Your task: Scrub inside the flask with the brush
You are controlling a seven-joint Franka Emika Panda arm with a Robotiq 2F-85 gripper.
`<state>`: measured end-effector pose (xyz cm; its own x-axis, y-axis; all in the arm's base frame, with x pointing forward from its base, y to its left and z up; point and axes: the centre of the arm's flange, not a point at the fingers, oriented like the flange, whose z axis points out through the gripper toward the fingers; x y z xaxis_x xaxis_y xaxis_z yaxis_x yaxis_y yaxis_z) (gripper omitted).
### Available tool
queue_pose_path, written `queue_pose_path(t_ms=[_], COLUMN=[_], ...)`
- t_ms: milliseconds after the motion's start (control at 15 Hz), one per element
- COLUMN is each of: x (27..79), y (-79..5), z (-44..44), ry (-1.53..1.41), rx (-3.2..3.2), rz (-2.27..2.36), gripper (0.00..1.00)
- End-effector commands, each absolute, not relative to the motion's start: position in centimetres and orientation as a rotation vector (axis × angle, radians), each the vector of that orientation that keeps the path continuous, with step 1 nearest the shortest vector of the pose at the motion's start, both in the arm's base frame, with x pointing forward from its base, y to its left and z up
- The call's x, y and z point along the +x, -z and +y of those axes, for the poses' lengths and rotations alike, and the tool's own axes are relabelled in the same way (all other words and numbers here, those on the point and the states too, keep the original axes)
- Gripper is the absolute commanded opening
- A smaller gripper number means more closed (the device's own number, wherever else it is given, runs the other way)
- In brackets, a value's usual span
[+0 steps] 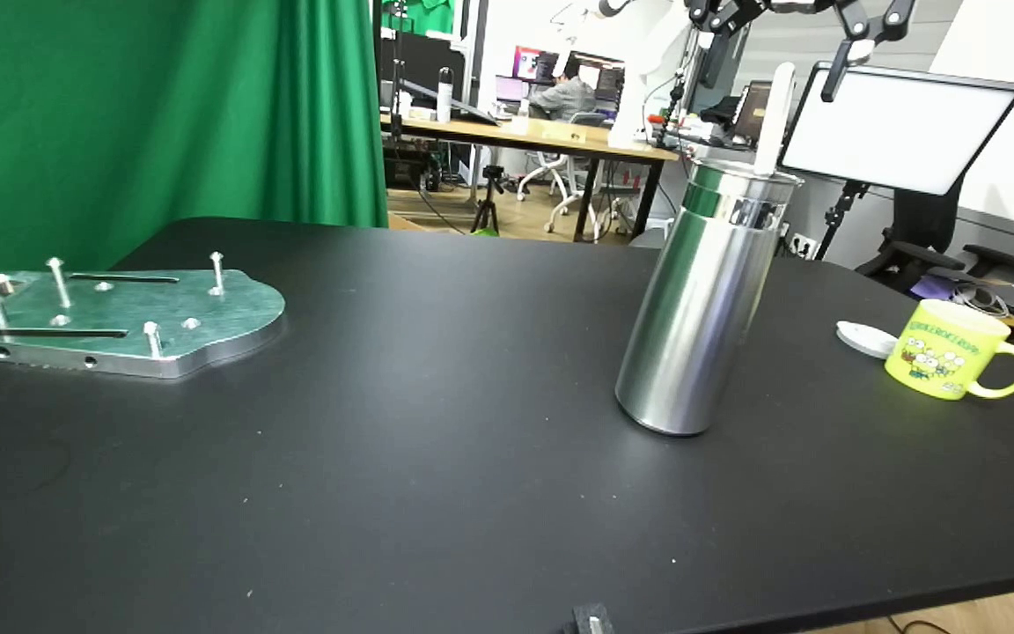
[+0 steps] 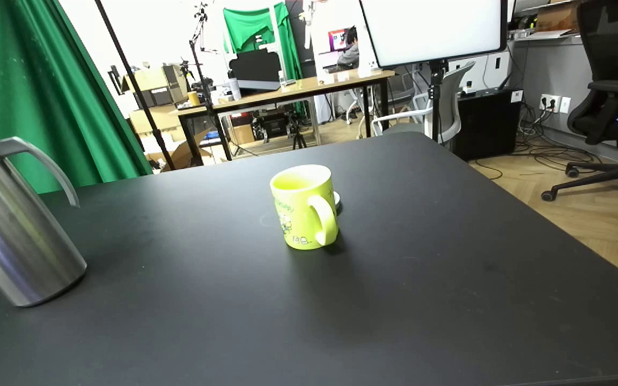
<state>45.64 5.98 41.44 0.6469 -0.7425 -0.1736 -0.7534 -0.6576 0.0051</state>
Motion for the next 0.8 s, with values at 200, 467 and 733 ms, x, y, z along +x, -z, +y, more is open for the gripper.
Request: queue_pose_path(t_ms=[200,467,733], x=[46.04,46.12,45.96], y=[-41.05,-40.87,-41.05], z=[5.76,5.75,5.89], ry=[-0.279,-0.282,-0.253], rx=[-2.788,-2.79,-2.799], rz=[1.283,1.294,1.304], gripper=[0.74,0.45,0.19])
